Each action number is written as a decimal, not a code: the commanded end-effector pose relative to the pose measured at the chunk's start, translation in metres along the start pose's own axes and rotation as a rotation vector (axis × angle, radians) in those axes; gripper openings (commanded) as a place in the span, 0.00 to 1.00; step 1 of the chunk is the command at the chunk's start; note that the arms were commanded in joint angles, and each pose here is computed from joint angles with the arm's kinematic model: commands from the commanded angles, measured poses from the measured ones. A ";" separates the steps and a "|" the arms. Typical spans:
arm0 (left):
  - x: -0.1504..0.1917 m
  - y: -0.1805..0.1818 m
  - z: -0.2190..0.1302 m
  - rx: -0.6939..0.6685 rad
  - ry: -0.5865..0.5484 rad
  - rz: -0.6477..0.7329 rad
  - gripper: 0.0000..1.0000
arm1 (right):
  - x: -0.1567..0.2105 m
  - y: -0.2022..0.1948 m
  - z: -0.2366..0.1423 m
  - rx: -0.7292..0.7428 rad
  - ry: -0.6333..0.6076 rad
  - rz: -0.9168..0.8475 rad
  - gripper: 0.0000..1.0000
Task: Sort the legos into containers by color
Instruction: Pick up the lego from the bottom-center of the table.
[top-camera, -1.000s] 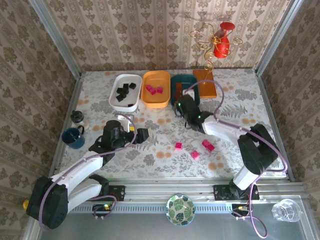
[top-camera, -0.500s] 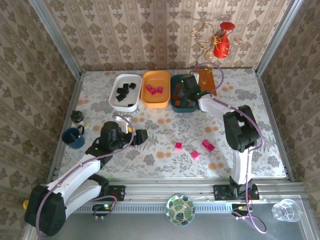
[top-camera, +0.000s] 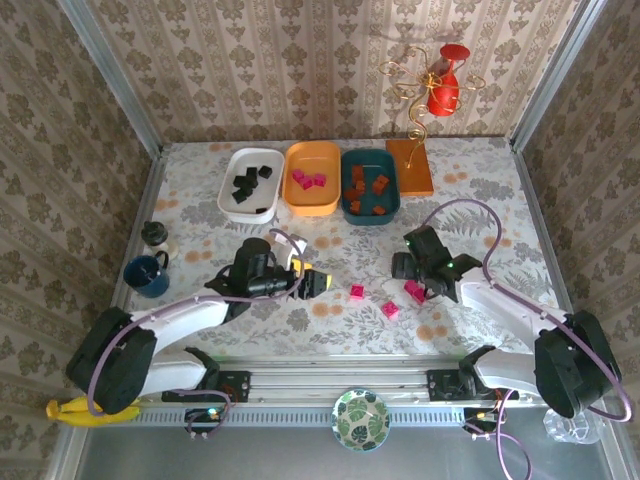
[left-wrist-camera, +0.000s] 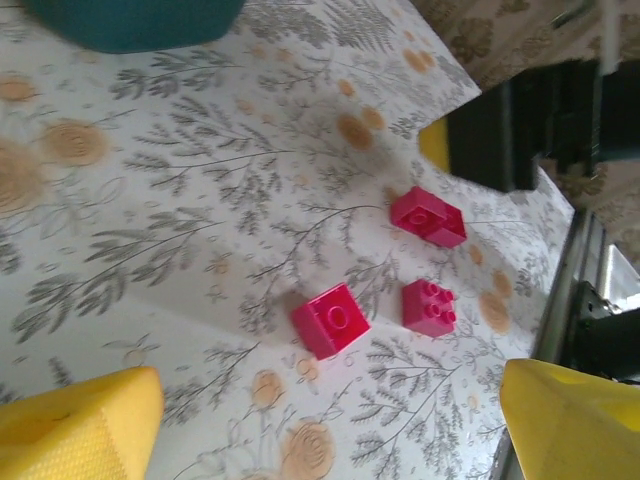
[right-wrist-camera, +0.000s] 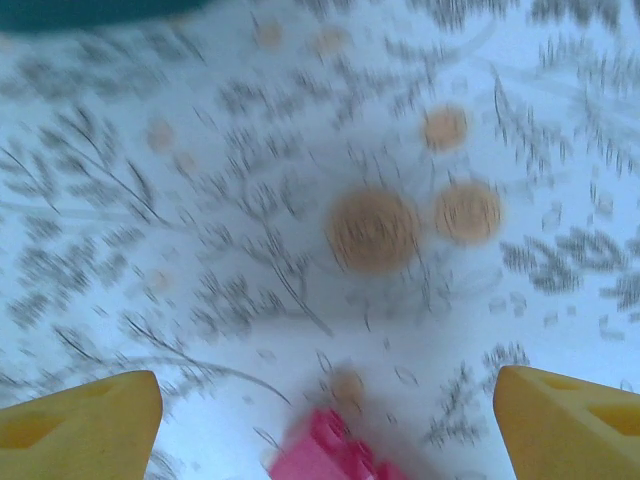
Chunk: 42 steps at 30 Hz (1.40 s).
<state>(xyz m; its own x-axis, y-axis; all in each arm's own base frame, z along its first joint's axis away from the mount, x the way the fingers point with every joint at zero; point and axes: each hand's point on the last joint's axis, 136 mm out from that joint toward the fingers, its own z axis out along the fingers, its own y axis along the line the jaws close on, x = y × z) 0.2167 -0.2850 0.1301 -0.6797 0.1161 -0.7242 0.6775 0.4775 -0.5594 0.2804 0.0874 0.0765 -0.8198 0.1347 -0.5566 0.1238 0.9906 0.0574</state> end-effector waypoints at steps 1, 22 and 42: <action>-0.025 -0.022 0.003 0.085 -0.065 0.077 0.88 | 0.025 0.001 0.009 -0.005 0.098 0.013 0.87; -0.024 -0.007 -0.004 -0.029 -0.050 0.080 0.88 | 0.059 0.023 0.028 -0.011 0.263 -0.129 0.49; -0.031 0.032 -0.030 -0.170 -0.107 -0.014 0.88 | -0.027 0.106 0.005 -0.286 0.026 -0.136 0.27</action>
<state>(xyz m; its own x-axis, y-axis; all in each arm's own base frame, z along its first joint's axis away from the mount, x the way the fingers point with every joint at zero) 0.2404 -0.2638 0.1472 -0.6369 0.0735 -0.7675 0.6585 0.5695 -0.4920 0.2912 0.1529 0.0486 -0.9037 -0.0317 -0.4269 -0.0738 0.9938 0.0826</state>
